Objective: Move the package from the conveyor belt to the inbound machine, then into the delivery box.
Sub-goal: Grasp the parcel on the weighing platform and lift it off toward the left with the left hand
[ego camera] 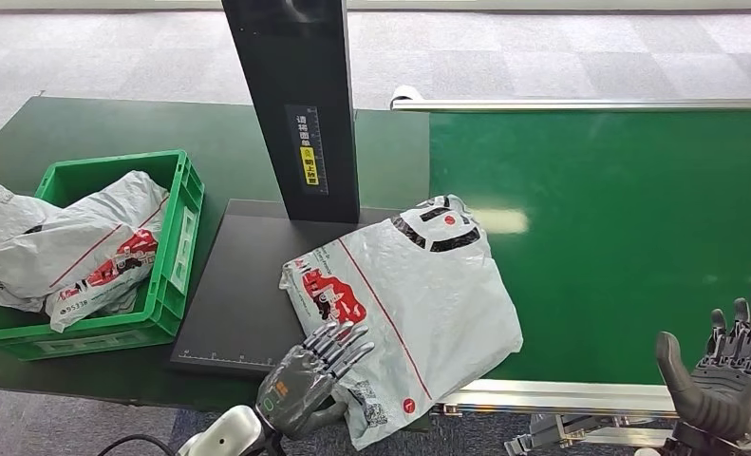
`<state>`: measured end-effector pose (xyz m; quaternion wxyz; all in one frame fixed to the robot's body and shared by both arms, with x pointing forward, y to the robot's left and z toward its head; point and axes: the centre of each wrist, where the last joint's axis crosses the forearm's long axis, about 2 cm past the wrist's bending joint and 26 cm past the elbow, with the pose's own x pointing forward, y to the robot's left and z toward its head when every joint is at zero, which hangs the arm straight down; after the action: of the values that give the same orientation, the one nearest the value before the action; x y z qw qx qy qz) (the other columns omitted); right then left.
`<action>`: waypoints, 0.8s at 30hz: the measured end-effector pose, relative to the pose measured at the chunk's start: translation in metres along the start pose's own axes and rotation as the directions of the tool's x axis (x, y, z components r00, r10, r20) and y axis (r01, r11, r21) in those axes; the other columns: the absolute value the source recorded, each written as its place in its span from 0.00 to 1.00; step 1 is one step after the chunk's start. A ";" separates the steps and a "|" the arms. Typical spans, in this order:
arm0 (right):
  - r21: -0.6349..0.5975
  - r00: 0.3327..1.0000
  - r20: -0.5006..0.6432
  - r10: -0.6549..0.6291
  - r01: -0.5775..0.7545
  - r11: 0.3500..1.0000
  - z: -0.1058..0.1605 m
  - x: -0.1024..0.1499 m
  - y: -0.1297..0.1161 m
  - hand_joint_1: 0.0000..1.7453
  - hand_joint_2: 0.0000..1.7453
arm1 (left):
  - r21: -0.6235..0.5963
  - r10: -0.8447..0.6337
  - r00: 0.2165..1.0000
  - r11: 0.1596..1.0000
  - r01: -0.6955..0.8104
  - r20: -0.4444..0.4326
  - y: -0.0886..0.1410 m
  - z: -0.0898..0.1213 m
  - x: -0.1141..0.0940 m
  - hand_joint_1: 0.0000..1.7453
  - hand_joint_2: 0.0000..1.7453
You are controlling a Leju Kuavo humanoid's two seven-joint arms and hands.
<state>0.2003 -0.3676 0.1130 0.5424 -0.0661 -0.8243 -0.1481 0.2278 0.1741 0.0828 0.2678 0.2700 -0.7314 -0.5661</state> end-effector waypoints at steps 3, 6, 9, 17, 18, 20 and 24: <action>-0.001 1.000 0.000 0.000 0.000 1.000 0.000 0.000 -0.001 0.00 1.00 | -0.013 -0.018 1.000 1.000 0.018 0.003 -0.003 0.000 0.001 0.00 1.00; 0.001 1.000 0.001 -0.002 0.002 1.000 0.001 0.000 -0.001 0.00 1.00 | -0.025 -0.019 1.000 0.999 0.019 0.005 -0.007 0.002 0.002 0.00 1.00; 0.007 1.000 0.002 -0.005 0.005 1.000 0.000 0.001 0.000 0.00 1.00 | -0.027 0.024 1.000 0.999 -0.023 0.016 -0.010 0.001 0.006 0.00 1.00; 0.010 1.000 0.009 0.001 -0.001 1.000 -0.004 0.001 0.003 0.00 1.00 | -0.053 0.095 0.995 0.994 -0.094 0.023 -0.027 -0.005 0.025 0.00 1.00; 0.010 1.000 0.009 0.001 -0.001 1.000 -0.004 0.001 0.003 0.00 1.00 | -0.056 0.097 0.995 0.994 -0.096 0.022 -0.028 -0.005 0.025 0.00 1.00; 0.009 1.000 0.009 0.001 -0.001 1.000 -0.004 0.001 0.003 0.00 1.00 | -0.061 0.101 0.995 0.993 -0.099 0.021 -0.029 -0.006 0.026 0.00 1.00; 0.008 1.000 0.009 0.001 -0.001 1.000 -0.004 0.001 0.003 0.00 1.00 | -0.058 0.105 0.994 0.993 -0.104 0.018 -0.031 -0.008 0.026 0.00 1.00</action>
<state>0.2042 -0.3661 0.1163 0.5391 -0.0652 -0.8272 -0.1443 0.2177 0.1441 0.0569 0.2971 0.2176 -0.7308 -0.5748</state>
